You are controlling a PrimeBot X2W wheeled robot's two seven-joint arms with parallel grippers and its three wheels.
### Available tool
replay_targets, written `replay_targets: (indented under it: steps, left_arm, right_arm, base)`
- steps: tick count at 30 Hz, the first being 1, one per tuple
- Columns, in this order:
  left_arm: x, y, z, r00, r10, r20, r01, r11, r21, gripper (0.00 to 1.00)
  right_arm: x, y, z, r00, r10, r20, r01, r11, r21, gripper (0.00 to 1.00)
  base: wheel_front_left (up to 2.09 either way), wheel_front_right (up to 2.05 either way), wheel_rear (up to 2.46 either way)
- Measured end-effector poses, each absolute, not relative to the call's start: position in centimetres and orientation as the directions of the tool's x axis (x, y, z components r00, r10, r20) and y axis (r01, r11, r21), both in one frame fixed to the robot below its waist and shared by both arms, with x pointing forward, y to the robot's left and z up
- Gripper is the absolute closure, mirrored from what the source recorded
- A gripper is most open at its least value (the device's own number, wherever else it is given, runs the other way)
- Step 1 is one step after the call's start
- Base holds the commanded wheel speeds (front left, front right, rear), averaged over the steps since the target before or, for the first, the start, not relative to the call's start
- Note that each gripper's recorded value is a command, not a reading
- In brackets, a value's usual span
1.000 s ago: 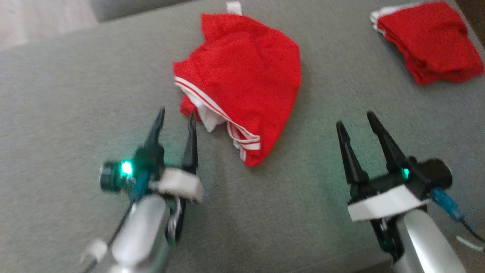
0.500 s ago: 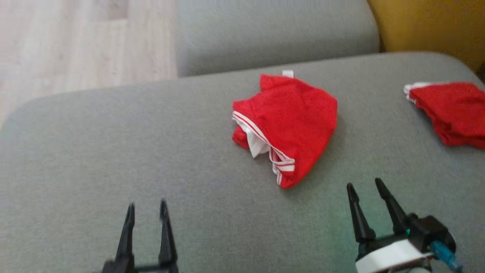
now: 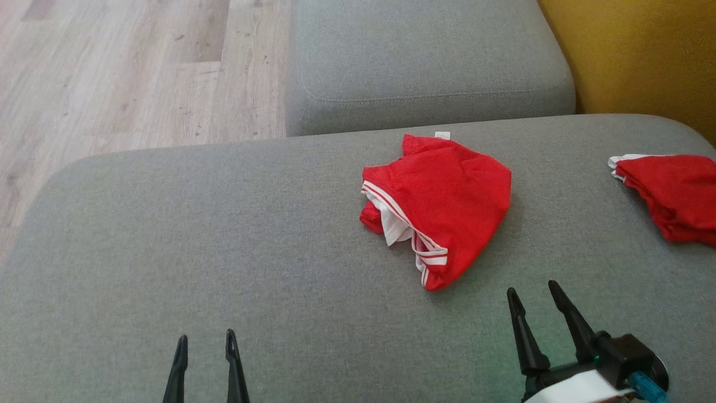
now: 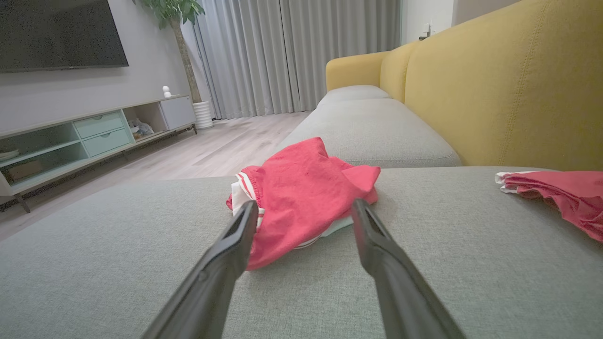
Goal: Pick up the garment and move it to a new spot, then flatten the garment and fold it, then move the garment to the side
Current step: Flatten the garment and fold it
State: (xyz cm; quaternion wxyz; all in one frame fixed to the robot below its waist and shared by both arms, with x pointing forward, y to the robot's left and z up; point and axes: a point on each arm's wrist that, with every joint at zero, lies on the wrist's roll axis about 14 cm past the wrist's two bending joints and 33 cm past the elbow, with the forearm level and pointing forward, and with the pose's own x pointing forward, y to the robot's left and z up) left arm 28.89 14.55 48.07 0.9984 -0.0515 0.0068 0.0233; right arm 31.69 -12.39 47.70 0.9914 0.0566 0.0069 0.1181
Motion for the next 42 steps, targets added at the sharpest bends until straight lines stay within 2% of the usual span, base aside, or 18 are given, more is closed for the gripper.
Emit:
replay_targets:
  steps: [31, 36, 42]
  left_arm:
    - [29.5, 13.3, 47.5, 0.999, 0.015, -0.042, -0.019, 0.995, -0.096, 0.00]
    - [30.5, 11.5, 47.1, 0.998, -0.045, -0.053, 0.041, 0.996, -0.073, 0.00]
    - [33.0, 6.7, 48.1, 0.977, -0.213, -0.013, 0.212, 0.976, -0.054, 0.00]
  right_arm:
    - [31.6, -12.9, 46.9, 0.976, 0.215, -0.025, -0.211, 0.970, 0.124, 0.00]
    - [31.3, -13.4, 46.8, 0.980, 0.197, -0.032, -0.191, 0.973, 0.128, 0.00]
    - [31.6, -14.5, 46.9, 0.987, 0.158, -0.031, -0.153, 0.980, 0.127, 0.00]
  base:
    - [0.00, 0.00, 0.00]
    - [0.00, 0.00, 0.00]
    - [0.00, 0.00, 0.00]
